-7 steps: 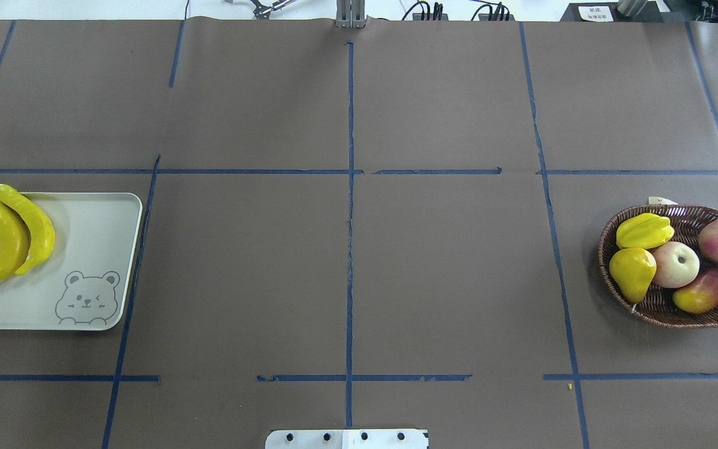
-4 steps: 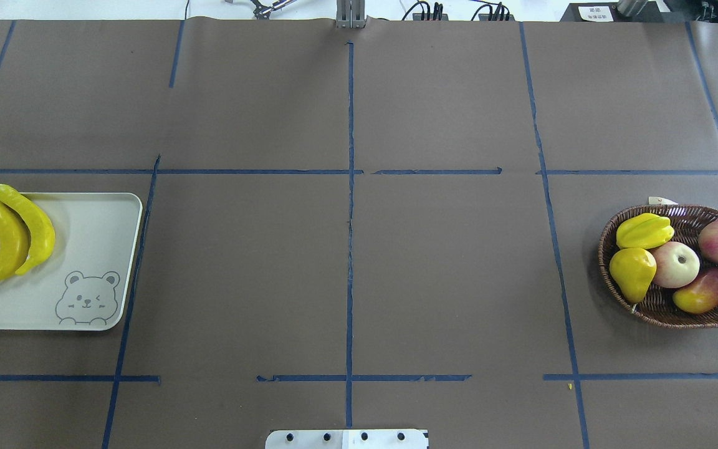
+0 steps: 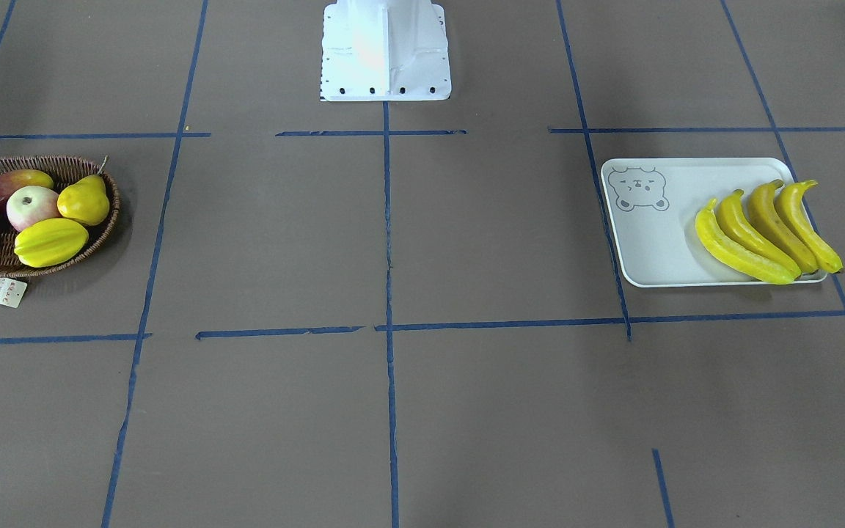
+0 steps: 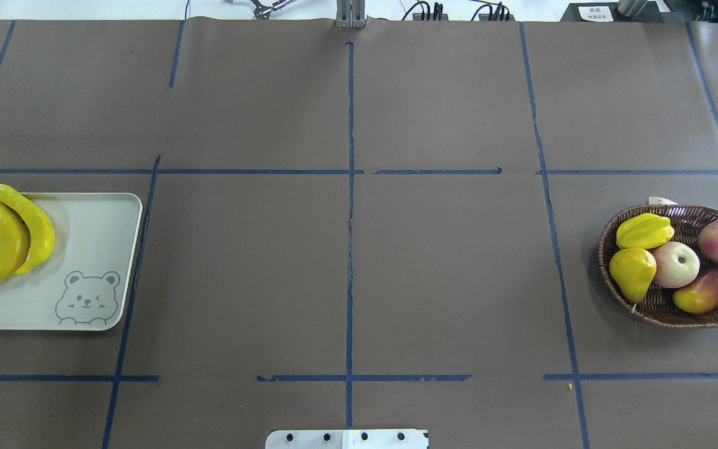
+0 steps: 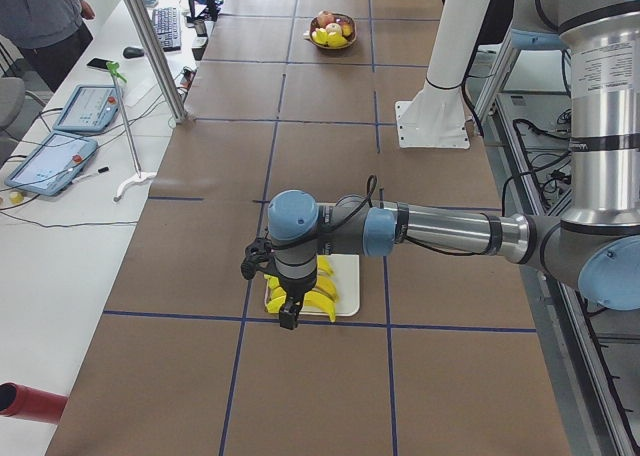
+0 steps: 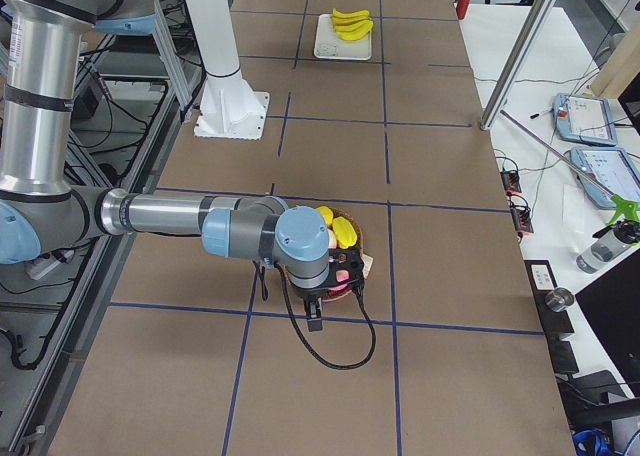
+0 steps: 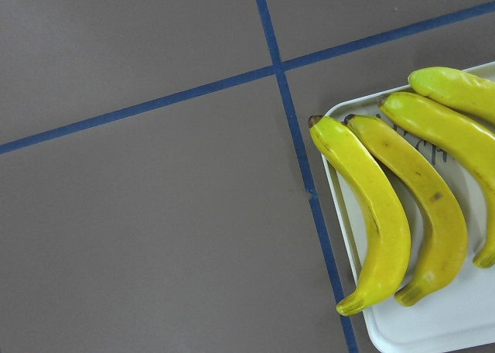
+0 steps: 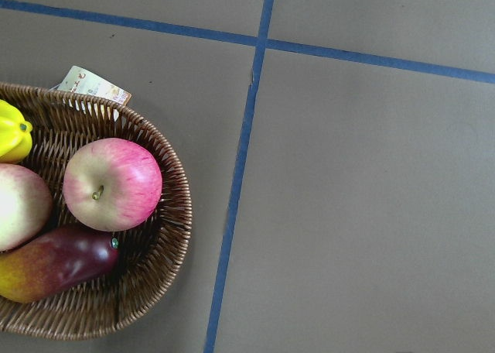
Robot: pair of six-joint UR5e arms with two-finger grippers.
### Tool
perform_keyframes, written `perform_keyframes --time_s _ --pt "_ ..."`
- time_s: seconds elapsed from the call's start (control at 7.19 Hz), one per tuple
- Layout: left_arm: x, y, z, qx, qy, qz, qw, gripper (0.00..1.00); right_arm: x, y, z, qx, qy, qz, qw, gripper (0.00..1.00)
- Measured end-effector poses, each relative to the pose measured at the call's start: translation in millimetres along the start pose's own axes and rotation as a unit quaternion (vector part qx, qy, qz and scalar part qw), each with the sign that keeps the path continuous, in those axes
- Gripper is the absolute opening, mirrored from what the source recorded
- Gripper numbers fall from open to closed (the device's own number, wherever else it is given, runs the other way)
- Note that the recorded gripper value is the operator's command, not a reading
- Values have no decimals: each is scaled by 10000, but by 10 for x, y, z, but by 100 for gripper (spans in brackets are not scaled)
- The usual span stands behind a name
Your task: Transfer all bananas from basket to plate
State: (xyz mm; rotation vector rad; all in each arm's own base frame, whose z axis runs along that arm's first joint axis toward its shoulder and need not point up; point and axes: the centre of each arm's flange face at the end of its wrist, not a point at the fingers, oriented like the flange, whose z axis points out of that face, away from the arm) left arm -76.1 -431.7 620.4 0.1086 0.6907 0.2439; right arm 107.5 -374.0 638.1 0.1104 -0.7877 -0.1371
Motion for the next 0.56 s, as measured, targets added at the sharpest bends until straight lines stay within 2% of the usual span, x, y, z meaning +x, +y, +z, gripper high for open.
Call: perform_keyframes --time_s 0.56 --pt "-24 39 38 -41 7 -33 10000 100 -3 -2 -2 11 -3 30 10000 99"
